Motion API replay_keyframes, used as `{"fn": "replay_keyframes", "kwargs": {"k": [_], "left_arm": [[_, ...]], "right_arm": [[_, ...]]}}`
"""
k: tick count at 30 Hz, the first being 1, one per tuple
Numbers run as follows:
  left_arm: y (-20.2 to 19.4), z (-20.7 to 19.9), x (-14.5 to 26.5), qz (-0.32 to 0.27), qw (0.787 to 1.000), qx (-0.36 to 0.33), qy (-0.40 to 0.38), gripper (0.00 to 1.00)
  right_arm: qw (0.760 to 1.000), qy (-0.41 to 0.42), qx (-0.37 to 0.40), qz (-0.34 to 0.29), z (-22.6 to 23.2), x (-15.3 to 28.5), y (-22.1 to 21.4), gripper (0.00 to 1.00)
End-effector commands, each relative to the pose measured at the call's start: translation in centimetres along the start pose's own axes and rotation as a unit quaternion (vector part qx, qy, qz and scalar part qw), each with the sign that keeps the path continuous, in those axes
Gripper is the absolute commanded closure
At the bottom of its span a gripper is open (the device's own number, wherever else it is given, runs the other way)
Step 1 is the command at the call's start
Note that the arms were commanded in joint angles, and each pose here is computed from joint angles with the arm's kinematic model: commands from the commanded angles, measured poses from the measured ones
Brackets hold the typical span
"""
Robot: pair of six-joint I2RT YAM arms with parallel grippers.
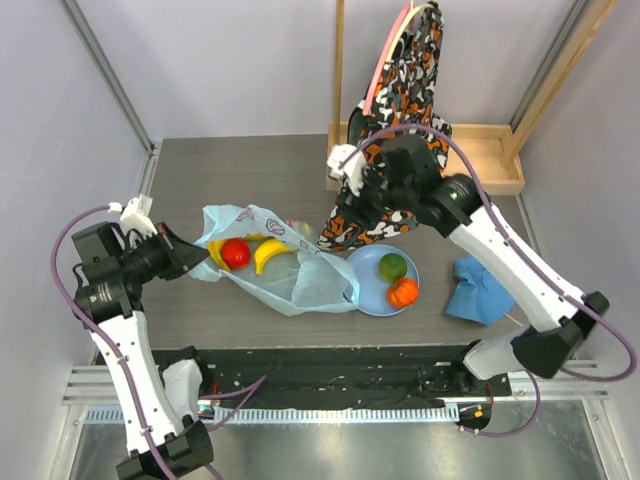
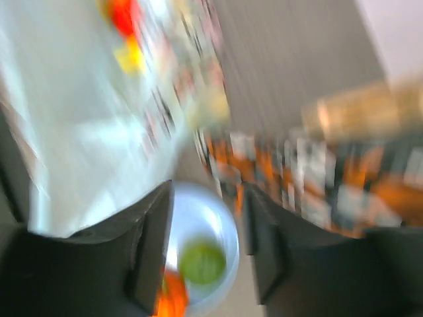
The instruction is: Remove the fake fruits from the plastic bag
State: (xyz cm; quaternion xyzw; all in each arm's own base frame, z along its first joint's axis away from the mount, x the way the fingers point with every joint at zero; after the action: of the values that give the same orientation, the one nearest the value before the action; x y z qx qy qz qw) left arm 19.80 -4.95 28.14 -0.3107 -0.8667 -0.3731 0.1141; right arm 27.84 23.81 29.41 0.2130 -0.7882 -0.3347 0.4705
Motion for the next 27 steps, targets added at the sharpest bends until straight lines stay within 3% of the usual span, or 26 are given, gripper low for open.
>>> {"fn": "replay_keyframes", "kwargs": {"k": [1, 6, 15, 18, 19, 22, 27], "left_arm": [[-0.3, -2.3, 1.3, 0.033, 0.999, -0.019, -0.035, 1.0], [0.3, -2.8, 1.9, 0.043, 0.999, -0.015, -0.022, 1.0], [-1.1, -2.7, 0.4, 0.099, 0.994, -0.003, -0.039, 1.0], [-1.3, -2.7, 0.3, 0.101, 0.994, 0.0, -0.043, 1.0], [-1.4, -2.6, 0.2, 0.104, 0.994, -0.001, -0.043, 1.0], [-1.6, -2.7, 0.5, 0.106, 0.994, -0.016, -0.036, 1.0], [-1.8, -3.1, 1.4, 0.104, 0.993, -0.046, -0.032, 1.0]], "right_arm": [[0.982, 0.13, 0.032, -0.134, 3.8, -3.8, 9.1, 0.53], [0.957, 0.221, 0.118, -0.146, 9.2, -9.8, 8.5, 0.67], [0.957, 0.208, 0.153, -0.135, 10.6, -16.2, 6.8, 0.73], [0.961, 0.186, 0.173, -0.109, 10.6, -19.5, 6.2, 0.65], [0.963, 0.174, 0.178, -0.103, 10.2, -20.5, 6.3, 0.54], [0.967, 0.142, 0.199, -0.077, 9.4, -23.9, 4.9, 0.38], [0.961, 0.131, 0.239, -0.054, 9.0, -27.0, 3.3, 0.33]]}}
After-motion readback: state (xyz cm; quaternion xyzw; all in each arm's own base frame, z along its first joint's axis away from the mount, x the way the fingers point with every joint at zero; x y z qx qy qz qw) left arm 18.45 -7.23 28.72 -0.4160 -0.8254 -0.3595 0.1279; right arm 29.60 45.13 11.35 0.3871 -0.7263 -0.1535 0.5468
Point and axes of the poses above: each gripper's point midway between its finger pads, its own x axis back along the fingers, its own z axis along the line the jaws close on, y = z × x, the point moved 1 cm from there along x, back along the fingers, and after that the axes turned 7 degrees about x, right-handed, at the moved point
